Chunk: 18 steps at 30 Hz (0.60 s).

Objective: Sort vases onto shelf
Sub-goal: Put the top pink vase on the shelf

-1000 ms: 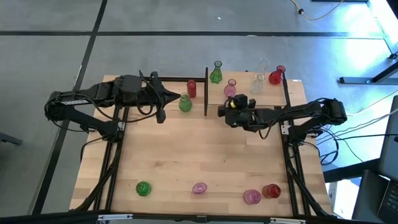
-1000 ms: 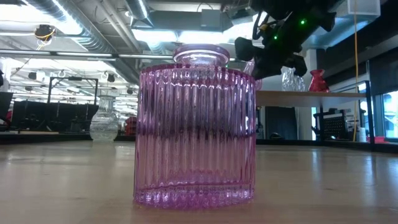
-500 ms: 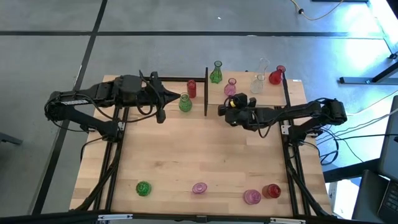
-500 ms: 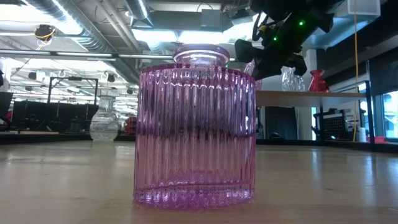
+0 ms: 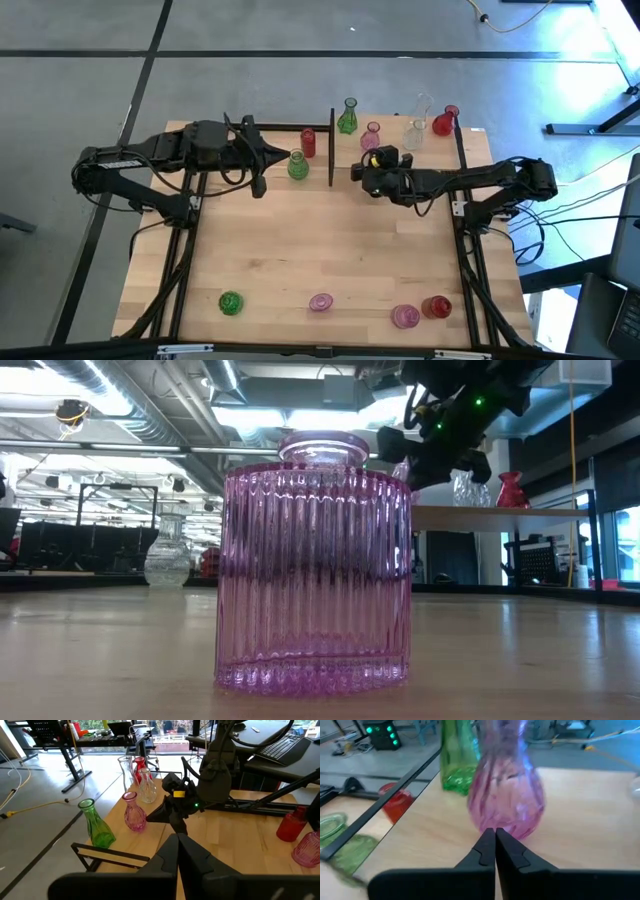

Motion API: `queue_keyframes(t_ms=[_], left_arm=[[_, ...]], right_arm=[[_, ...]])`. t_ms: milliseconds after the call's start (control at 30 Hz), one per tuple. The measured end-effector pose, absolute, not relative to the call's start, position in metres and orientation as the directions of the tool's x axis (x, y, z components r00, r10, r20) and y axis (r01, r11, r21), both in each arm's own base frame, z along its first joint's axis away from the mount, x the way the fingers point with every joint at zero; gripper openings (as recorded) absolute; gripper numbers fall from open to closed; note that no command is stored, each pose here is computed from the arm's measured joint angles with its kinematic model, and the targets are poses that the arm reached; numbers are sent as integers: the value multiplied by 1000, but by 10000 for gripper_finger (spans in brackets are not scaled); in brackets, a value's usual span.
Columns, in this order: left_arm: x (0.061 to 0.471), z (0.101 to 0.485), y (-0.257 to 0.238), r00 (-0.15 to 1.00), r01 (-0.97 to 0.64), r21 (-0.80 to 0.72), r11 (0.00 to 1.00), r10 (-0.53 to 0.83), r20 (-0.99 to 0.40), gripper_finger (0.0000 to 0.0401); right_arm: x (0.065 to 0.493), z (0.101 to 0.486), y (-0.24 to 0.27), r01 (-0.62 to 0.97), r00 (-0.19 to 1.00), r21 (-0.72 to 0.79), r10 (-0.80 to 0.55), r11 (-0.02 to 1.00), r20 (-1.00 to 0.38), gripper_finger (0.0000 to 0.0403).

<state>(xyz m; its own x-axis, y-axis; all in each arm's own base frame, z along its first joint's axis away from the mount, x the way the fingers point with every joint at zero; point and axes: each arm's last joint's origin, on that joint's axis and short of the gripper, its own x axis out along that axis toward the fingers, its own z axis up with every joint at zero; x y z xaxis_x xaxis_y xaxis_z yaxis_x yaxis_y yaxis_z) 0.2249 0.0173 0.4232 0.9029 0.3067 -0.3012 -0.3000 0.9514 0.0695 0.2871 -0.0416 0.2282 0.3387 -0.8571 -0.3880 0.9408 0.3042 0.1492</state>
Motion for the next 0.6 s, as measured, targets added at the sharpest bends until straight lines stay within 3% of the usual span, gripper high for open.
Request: queue_keyframes(t_ms=[267, 600], left_arm=[[225, 423, 17, 903, -300, 69, 951, 307, -301, 0], [225, 423, 17, 903, -297, 79, 952, 307, -301, 0]], right_arm=[[292, 231, -35, 915, 404, 194, -831, 355, -383, 0], [293, 235, -55, 920, 389, 203, -844, 335, -369, 0]])
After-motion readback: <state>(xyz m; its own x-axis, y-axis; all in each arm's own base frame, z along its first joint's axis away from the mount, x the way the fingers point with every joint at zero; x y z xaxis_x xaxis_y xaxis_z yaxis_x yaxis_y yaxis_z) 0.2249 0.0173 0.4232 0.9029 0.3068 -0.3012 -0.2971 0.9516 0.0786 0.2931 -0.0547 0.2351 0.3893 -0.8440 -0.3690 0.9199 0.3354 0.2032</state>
